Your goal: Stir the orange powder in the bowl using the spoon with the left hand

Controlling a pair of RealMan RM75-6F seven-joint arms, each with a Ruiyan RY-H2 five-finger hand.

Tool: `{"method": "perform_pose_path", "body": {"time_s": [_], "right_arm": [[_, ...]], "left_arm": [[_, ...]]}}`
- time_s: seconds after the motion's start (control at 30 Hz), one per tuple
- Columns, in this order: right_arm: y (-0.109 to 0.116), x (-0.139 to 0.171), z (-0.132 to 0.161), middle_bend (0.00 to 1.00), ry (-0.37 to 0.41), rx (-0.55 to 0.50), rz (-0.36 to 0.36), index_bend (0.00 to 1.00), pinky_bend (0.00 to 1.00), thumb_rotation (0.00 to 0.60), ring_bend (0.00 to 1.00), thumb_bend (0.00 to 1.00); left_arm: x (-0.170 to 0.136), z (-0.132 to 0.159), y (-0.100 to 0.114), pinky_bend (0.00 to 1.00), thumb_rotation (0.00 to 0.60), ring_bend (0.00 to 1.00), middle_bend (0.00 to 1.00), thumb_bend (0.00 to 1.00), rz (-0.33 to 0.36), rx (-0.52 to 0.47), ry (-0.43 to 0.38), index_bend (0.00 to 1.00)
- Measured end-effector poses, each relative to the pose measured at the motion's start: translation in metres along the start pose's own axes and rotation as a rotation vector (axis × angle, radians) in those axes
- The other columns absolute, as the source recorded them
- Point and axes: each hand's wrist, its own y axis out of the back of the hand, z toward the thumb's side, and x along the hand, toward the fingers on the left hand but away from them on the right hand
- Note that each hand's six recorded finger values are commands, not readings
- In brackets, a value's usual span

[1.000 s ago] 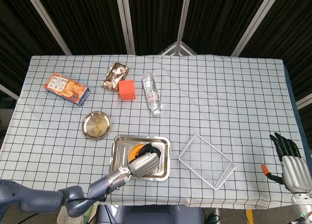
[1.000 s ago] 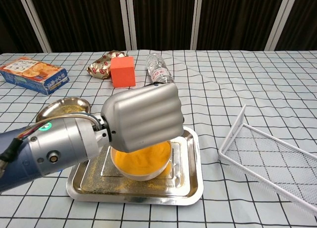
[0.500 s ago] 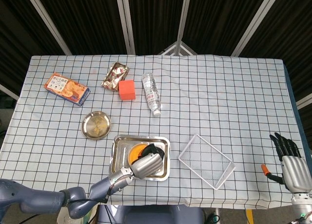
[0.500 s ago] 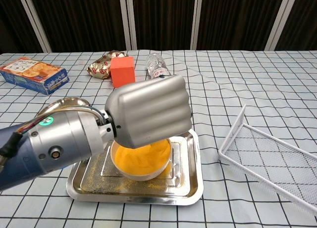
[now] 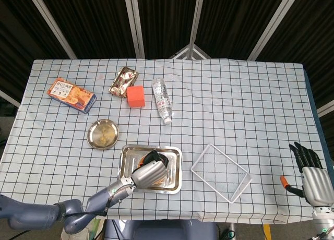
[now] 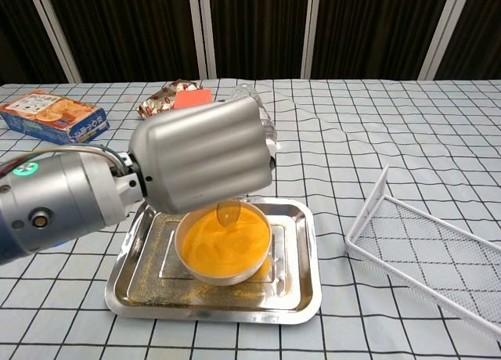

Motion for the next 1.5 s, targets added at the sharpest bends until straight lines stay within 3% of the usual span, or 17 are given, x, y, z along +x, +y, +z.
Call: {"method": "perform_pose_path", "body": {"time_s": [0.27,0.47,0.63,0.77,0.87,1.1,1.5], "right_arm": [[0.0,0.0,0.0,0.0,-0.003,0.002,-0.001,0.0,0.0,0.6,0.0,0.36],[0.0,0.0,-0.001,0.0,-0.004,0.002,0.0,0.0,0.0,0.6,0.0,0.36],[0.0,0.0,-0.001,0.0,-0.004,0.002,0.003,0.0,0.0,0.6,0.0,0.36],[0.0,0.0,-0.001,0.0,-0.007,0.001,0.002,0.0,0.0,0.6,0.0,0.36],[0.0,0.0,-0.001,0.0,-0.008,0.001,0.004,0.0,0.0,0.6,0.0,0.36],[-0.001,0.0,-0.002,0.0,-0.009,0.002,0.006,0.0,0.0,0.6,0.0,0.36],[-0.002,0.001,-0.001,0.0,-0.013,0.001,0.011,0.0,0.0,0.6,0.0,0.36]], "left_arm": [[-0.008,-0.016,-0.01,0.96,0.6,0.92,1.0,0.8,-0.024,-0.02,0.044,0.84],[-0.012,-0.009,-0.011,0.96,0.6,0.92,1.0,0.81,0.005,0.055,-0.012,0.84],[-0.01,-0.013,-0.012,0.96,0.6,0.92,1.0,0.8,-0.015,-0.001,0.031,0.84],[-0.013,-0.008,-0.014,0.96,0.6,0.92,1.0,0.8,-0.016,0.006,0.003,0.84],[-0.016,-0.01,-0.019,0.96,0.6,0.92,1.0,0.8,-0.043,-0.023,0.024,0.84],[-0.028,-0.035,-0.053,0.96,0.6,0.92,1.0,0.79,-0.199,-0.133,0.184,0.84],[-0.077,-0.063,-0.145,0.96,0.6,0.92,1.0,0.76,-0.591,-0.346,0.469,0.84]]}}
